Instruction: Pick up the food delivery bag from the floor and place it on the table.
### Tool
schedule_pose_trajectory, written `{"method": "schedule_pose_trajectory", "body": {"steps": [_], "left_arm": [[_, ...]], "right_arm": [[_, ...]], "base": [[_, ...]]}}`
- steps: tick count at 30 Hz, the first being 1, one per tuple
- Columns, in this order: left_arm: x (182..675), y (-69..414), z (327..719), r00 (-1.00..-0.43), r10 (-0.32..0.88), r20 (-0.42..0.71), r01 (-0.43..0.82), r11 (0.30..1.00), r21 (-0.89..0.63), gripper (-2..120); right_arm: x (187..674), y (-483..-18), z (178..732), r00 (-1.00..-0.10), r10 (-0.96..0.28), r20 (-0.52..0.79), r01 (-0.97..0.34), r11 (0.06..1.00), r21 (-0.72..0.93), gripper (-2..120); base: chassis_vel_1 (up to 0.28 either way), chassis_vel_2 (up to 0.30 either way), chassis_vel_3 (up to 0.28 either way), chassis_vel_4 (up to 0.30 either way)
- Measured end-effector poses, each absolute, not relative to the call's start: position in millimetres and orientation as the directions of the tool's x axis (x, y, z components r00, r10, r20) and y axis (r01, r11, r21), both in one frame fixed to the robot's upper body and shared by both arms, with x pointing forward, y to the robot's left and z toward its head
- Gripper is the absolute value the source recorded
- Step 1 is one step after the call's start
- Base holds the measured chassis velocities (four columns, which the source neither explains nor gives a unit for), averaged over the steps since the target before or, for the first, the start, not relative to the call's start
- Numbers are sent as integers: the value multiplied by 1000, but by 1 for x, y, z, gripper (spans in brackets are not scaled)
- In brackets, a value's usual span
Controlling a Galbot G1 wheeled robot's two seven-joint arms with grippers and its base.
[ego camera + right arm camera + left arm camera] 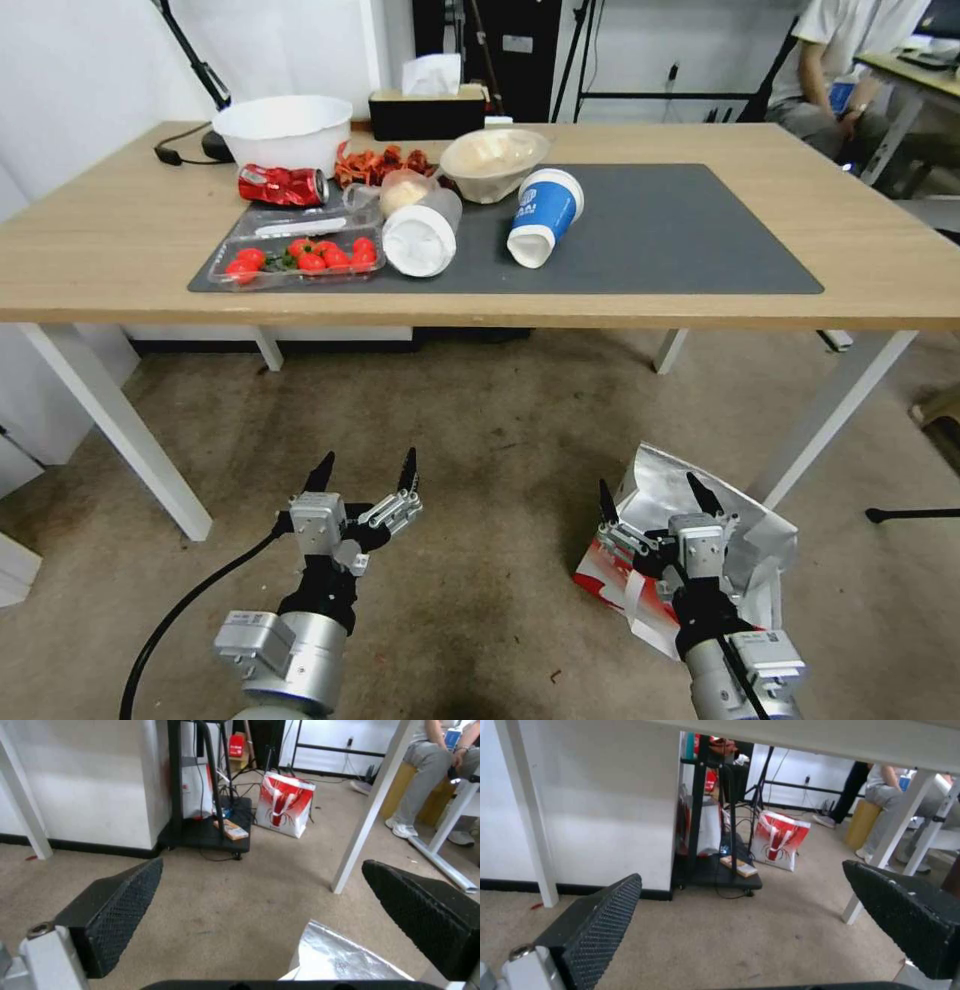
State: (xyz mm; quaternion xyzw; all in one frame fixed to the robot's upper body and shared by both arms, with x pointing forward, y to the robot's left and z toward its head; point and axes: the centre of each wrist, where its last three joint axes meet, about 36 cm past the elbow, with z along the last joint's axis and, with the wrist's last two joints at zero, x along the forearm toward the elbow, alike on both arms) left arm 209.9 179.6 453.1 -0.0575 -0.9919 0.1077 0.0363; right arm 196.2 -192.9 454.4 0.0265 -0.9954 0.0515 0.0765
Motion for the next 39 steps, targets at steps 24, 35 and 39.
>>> {"method": "schedule_pose_trajectory", "body": {"steps": [24,35,39], "left_arm": [[219,190,440,-987,142,72,129,978,-165,100],[220,190,438,-987,141,77,127,978,-165,100],[220,190,438,-988,136,78,122,979,-164,100]], "right_arm": [[196,-197,457,-989,-32,147,-48,993,-109,100],[196,-198,457,-989,-31,147,-47,993,-109,100],[196,-198,457,-989,-31,148,-48,993,-109,100]], "base": [[0,0,0,0],[0,0,0,0],[0,0,0,0]]}}
